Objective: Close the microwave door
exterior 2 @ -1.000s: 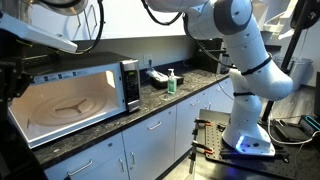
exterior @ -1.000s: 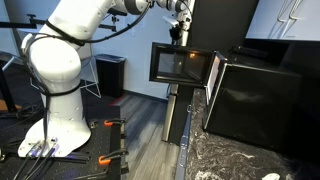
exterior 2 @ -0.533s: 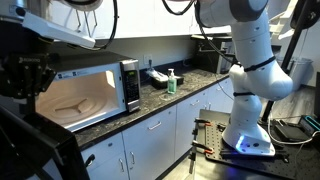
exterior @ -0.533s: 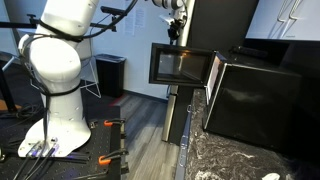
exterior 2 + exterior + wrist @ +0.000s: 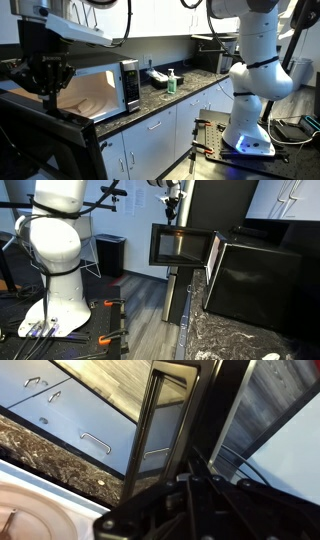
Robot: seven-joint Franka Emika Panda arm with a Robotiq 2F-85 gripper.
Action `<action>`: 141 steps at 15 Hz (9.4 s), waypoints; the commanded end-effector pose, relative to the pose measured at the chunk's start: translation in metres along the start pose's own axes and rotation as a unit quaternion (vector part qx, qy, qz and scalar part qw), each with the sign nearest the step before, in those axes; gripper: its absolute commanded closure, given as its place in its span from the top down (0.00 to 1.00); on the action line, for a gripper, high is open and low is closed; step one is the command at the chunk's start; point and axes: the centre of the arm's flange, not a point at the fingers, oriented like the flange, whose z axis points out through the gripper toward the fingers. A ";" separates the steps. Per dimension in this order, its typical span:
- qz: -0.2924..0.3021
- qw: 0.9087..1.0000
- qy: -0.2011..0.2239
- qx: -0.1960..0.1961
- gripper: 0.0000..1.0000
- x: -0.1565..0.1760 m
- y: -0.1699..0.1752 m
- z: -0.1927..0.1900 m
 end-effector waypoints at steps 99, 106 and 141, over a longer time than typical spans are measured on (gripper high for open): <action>0.240 0.895 0.065 -0.369 0.00 -0.113 0.147 -0.008; 0.231 0.894 0.088 -0.374 0.00 -0.088 0.168 -0.003; 0.229 0.876 0.076 -0.417 0.01 -0.076 0.199 -0.004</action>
